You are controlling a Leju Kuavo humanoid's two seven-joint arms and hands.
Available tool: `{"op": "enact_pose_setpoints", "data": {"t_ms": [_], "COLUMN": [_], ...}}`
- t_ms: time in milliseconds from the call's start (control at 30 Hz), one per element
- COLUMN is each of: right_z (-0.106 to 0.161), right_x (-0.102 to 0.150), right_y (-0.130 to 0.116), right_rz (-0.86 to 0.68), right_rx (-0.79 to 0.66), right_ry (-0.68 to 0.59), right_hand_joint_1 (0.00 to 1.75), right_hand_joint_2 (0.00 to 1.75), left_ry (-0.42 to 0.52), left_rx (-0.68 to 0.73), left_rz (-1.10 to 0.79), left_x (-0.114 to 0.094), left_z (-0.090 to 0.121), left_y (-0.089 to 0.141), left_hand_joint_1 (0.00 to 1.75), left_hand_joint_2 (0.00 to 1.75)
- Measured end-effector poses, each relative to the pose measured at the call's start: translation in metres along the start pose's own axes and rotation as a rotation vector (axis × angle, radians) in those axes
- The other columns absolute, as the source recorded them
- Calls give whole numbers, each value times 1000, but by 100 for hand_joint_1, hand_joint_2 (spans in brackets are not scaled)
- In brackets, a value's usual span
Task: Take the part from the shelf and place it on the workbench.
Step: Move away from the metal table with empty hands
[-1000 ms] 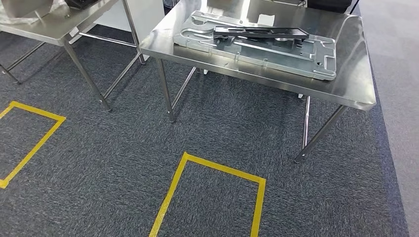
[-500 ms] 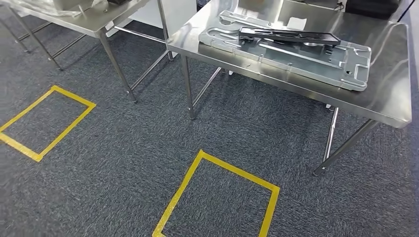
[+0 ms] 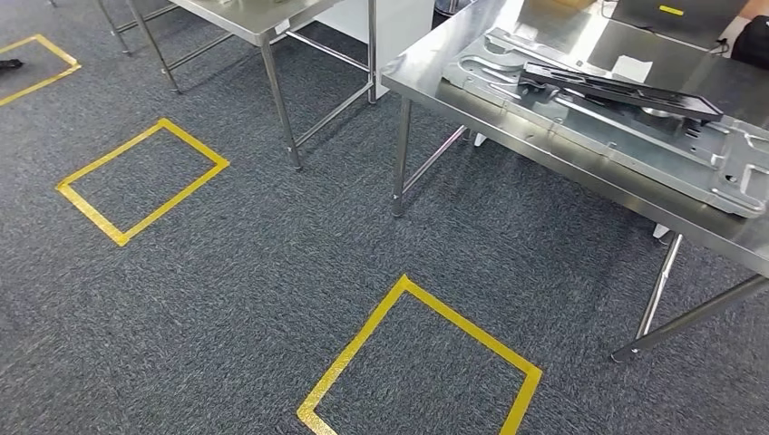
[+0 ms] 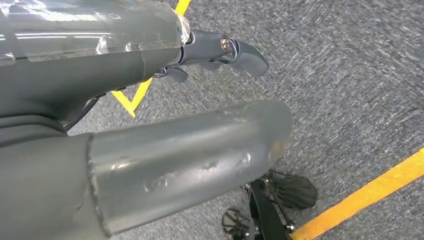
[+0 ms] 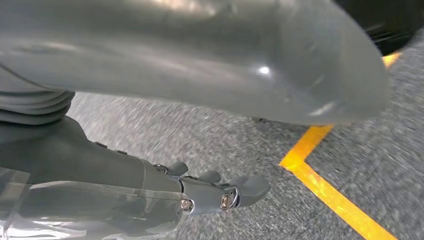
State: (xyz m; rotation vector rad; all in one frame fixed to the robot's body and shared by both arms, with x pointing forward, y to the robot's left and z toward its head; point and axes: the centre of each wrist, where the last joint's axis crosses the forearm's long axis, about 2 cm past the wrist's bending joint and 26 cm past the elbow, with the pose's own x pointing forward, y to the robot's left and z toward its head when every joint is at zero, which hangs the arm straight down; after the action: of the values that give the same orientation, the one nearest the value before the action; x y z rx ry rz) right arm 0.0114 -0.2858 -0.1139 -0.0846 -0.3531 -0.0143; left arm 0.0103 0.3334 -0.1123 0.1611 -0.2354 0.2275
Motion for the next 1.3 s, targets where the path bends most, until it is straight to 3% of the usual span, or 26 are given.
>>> {"op": "enact_pose_setpoints", "data": {"t_ms": [1300], "right_z": [-1], "right_x": [2], "right_y": [-4], "right_rz": [120], "right_rx": [36], "right_ry": [32], "right_hand_joint_1": [0], "right_hand_joint_2": [0], "left_ry": [17], "left_rx": [-24], "left_rz": [-94], "left_x": [5], "left_z": [0], "left_y": [-7], "left_hand_joint_1": [0], "left_hand_joint_2": [0]}}
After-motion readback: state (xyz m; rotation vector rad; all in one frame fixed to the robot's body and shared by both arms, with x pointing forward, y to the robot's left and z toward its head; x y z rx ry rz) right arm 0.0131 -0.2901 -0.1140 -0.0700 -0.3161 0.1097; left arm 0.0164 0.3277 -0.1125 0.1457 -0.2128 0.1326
